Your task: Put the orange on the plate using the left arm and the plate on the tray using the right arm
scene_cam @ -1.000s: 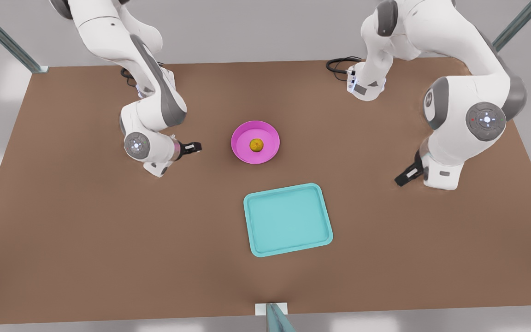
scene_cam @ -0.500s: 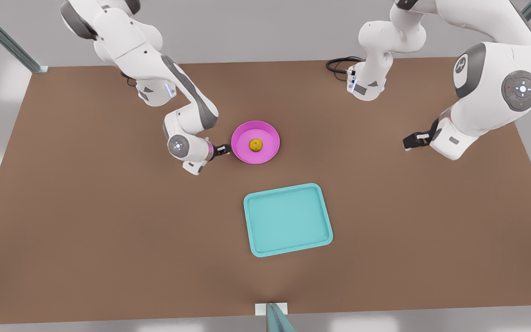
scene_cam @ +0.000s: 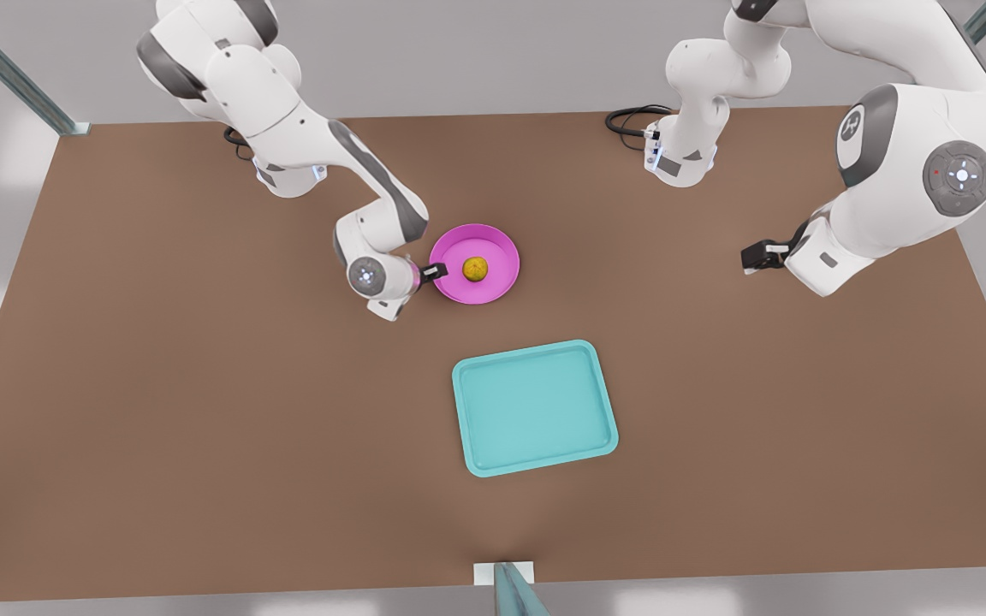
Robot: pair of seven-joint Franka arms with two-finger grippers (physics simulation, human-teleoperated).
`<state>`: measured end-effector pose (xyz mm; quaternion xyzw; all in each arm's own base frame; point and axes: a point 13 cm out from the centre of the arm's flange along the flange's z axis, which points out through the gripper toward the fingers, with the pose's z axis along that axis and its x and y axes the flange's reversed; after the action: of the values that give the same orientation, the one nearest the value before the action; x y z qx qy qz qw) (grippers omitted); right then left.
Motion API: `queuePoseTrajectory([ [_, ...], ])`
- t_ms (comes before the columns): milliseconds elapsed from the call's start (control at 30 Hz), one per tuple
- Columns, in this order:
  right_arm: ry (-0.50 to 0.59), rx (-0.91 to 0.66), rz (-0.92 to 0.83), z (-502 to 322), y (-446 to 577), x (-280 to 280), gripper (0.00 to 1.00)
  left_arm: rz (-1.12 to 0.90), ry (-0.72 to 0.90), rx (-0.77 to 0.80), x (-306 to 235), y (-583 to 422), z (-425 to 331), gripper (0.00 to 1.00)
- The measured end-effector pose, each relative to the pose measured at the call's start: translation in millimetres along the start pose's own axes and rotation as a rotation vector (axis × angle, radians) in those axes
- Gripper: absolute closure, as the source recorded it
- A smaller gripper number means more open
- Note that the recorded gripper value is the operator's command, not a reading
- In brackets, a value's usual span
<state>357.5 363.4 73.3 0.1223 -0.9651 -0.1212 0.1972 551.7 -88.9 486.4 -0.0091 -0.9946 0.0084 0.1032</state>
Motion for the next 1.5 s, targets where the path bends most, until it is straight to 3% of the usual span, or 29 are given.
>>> queuePoseTrajectory([
  [100, 0.005, 0.004, -0.01, 9, 5, 1, 0.0, 0.024, -0.002, 0.0, 0, -5, 0, 0.0],
  [133, 0.005, 0.004, -0.013, 10, 6, 1, 0.25, 0.031, -0.004, 0.0, 0, -7, -1, 0.0],
  [167, 0.007, 0.003, -0.014, 13, 6, 1, 0.44, 0.037, -0.005, 0.0, 1, -8, -1, 0.0],
  [233, 0.013, -0.004, -0.016, 18, 6, 1, 0.48, 0.044, -0.007, 0.0, 1, -7, -2, 0.0],
  [300, 0.017, -0.007, -0.021, 21, 6, 0, 0.64, 0.05, -0.007, 0.0, 0, -7, -2, 0.0],
  [400, 0.011, -0.01, -0.037, 19, 11, -3, 0.77, 0.058, -0.007, -0.001, 0, -7, -1, 0.0],
  [700, -0.034, -0.022, -0.102, -14, 37, -11, 0.79, 0.076, -0.014, -0.002, 0, -6, -4, 0.0],
  [933, -0.17, -0.07, -0.149, -100, 72, -46, 0.79, 0.086, -0.016, -0.003, -1, -7, -5, 0.0],
  [1267, -0.361, -0.226, -0.054, -208, 56, -164, 0.79, 0.094, -0.016, -0.005, -1, -6, -4, 0.0],
  [1500, -0.406, -0.298, -0.001, -200, 36, -242, 0.79, 0.098, -0.015, -0.006, -1, -7, -4, 0.0],
])
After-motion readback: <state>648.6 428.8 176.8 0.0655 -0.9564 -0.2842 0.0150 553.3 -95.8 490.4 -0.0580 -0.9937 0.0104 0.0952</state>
